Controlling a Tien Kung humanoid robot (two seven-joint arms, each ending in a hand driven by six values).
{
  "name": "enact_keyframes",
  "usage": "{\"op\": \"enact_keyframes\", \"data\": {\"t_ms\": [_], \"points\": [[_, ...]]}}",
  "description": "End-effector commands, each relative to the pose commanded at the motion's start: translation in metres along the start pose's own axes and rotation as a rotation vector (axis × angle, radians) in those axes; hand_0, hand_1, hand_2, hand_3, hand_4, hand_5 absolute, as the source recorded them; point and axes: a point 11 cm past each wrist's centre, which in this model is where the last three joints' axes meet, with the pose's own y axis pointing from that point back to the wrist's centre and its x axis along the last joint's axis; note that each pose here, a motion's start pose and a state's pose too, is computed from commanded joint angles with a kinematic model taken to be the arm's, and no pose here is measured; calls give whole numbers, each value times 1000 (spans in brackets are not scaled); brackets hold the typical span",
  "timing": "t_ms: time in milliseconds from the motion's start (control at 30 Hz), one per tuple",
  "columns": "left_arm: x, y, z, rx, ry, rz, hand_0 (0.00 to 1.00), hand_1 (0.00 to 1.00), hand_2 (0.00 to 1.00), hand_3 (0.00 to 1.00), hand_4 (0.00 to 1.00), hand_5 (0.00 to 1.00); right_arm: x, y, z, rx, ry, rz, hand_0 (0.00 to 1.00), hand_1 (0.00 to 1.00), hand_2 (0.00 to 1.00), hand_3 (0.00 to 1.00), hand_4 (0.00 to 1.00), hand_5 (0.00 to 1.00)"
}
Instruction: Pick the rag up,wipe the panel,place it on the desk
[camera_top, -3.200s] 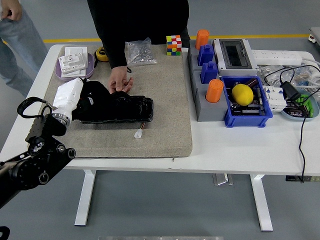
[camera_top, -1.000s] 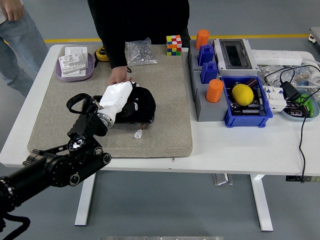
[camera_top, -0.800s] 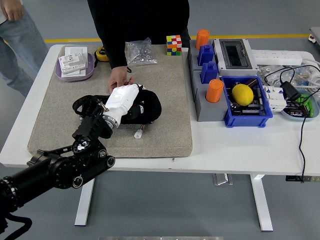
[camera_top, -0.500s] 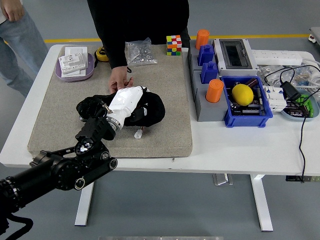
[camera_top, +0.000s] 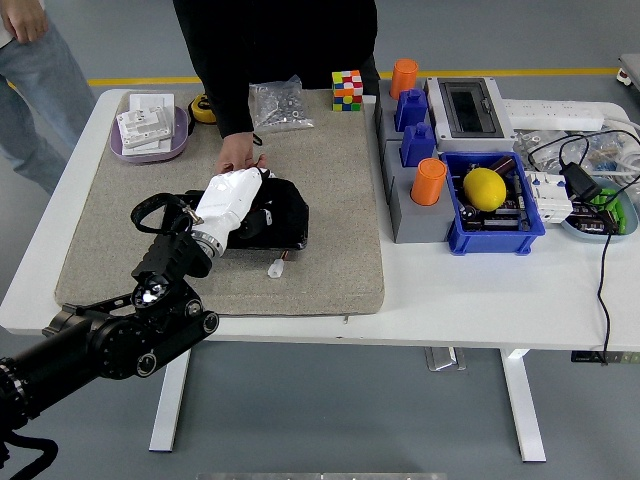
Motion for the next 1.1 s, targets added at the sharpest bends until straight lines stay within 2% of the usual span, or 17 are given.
{"op": "enact_keyframes", "data": {"t_ms": [667,1100], "points": [[24,6,-67,155,-6,71,308,122,464,214,2,2,2,0,6,-7,-18,4,710,517,664,610,998,656],[42,11,-94,212,-13,118,307,122,464,213,2,2,3,0,6,-7,-23,6,710,517,664,610,998,656]]}}
